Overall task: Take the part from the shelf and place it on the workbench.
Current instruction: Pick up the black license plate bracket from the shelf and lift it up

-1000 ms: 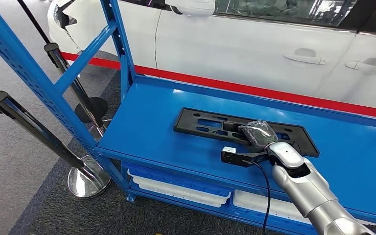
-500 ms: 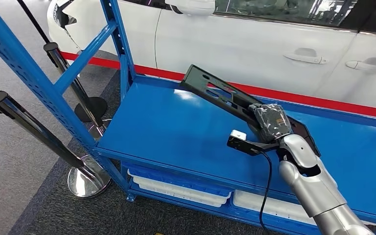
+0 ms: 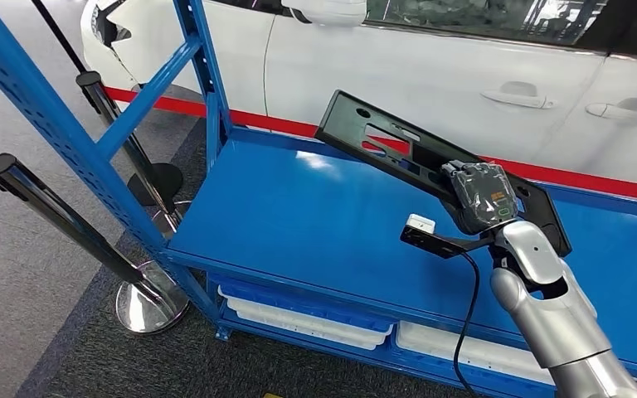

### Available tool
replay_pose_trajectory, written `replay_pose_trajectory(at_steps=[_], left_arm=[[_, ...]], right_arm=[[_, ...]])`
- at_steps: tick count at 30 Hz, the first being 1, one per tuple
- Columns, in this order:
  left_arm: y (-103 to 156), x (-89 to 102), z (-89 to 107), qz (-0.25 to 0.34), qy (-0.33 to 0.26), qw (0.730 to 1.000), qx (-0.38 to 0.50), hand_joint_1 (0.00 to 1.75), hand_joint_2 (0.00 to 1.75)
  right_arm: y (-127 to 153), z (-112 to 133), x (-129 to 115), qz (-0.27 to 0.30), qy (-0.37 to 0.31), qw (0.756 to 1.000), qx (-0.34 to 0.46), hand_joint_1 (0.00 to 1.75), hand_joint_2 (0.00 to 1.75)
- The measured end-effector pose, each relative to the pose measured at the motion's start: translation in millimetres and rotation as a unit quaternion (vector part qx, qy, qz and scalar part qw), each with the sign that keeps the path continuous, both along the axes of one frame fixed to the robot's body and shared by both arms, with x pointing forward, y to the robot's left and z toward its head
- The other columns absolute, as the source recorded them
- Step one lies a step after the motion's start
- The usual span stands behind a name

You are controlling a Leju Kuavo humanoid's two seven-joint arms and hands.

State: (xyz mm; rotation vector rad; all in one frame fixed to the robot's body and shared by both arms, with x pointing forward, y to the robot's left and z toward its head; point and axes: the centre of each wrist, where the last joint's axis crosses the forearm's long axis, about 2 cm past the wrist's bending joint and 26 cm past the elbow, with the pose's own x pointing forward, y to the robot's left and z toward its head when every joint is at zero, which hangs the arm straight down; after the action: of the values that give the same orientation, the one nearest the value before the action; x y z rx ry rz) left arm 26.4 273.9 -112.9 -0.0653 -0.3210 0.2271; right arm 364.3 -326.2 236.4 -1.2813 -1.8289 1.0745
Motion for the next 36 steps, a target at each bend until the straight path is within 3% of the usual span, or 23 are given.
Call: replay_pose_trajectory(at_steps=[36], left_arm=[[3.4,4.1,0.3,-0.011,-0.004,1.000,0.001,0.00,1.75]], right_arm=[[-11.2,9.8,-1.7,-0.013,0.007,1.000,-0.001,1.71,1.75]])
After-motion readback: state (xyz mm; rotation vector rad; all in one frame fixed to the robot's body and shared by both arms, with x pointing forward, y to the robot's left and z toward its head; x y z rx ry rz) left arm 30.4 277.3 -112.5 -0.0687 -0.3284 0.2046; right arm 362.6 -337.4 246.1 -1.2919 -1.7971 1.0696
